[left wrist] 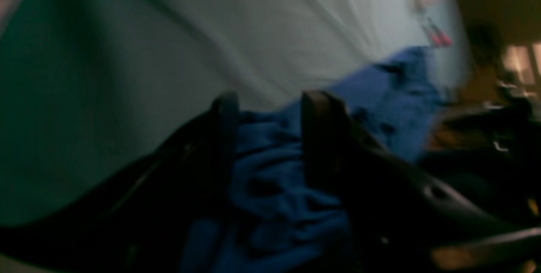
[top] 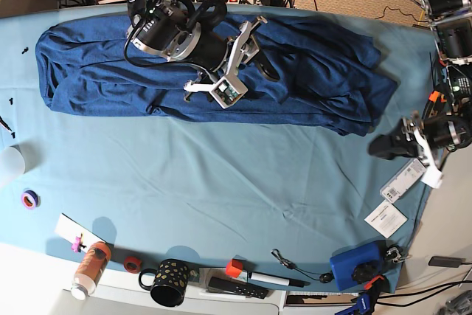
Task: Layout the t-shirt on the table in an organized manner, then fold the t-shirt properly
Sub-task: 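Release the sleeve with the right gripper and move it to the collar, then lower the left gripper onto the middle of the shirt and grasp fabric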
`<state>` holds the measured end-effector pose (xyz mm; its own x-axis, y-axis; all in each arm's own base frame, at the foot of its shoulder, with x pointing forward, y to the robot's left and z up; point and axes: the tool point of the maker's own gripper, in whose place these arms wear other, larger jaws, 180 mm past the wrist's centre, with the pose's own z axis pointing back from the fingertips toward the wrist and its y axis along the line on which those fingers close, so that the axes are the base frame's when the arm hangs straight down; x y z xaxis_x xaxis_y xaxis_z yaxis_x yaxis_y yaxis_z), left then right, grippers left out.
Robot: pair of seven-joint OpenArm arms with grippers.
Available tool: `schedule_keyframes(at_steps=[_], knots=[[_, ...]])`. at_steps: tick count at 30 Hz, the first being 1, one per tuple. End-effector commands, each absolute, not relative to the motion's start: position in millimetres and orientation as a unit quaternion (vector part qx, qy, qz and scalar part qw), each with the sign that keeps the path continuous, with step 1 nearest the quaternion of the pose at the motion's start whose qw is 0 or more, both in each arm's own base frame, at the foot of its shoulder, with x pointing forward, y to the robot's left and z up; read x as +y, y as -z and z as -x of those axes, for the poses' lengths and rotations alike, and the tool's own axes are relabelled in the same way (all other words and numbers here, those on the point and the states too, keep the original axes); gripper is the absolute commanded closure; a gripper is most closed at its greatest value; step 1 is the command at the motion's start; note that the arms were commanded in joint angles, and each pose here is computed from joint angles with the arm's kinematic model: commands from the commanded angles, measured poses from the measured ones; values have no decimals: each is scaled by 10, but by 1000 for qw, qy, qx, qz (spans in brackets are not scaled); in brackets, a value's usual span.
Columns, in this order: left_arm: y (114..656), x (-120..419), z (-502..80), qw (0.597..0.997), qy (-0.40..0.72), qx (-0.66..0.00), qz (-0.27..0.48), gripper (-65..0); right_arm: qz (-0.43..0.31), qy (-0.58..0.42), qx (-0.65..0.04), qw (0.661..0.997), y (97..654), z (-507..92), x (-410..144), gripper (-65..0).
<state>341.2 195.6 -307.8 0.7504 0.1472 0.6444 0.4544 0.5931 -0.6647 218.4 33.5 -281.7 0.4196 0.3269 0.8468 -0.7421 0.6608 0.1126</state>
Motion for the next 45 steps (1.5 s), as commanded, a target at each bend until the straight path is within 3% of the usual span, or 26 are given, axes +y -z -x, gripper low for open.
schedule_keyframes(at_steps=[1,4,9,18,21,24,29,45], knots=[[2903,1971,-3498,813,103,-364,443,-279,-242,-331,-451,793,2662,-2231,339,-301],[2872,1795,-3534,800,108,-370,460,-288,-188,-307,-461,811,2656,-2351,149,-301],[2823,1332,-3503,779,144,-366,489,-288,-58,-218,-436,871,2852,-2555,-559,-300],[2988,72,-2832,744,342,-234,523,-285,70,-104,-351,928,3171,-2214,-1795,-300],[3016,-144,-2622,729,383,-206,529,-274,69,-79,-332,938,3239,-1992,-2032,-300],[3202,-222,-2567,744,411,-187,492,-253,50,-68,-326,942,3266,-1827,-2135,-300],[3273,-363,-2761,758,409,-231,452,-253,31,-54,-331,942,3235,-1718,-2228,-300],[3489,-480,-2947,782,440,-257,359,-230,16,-56,-343,938,3203,-1740,-2190,-300]])
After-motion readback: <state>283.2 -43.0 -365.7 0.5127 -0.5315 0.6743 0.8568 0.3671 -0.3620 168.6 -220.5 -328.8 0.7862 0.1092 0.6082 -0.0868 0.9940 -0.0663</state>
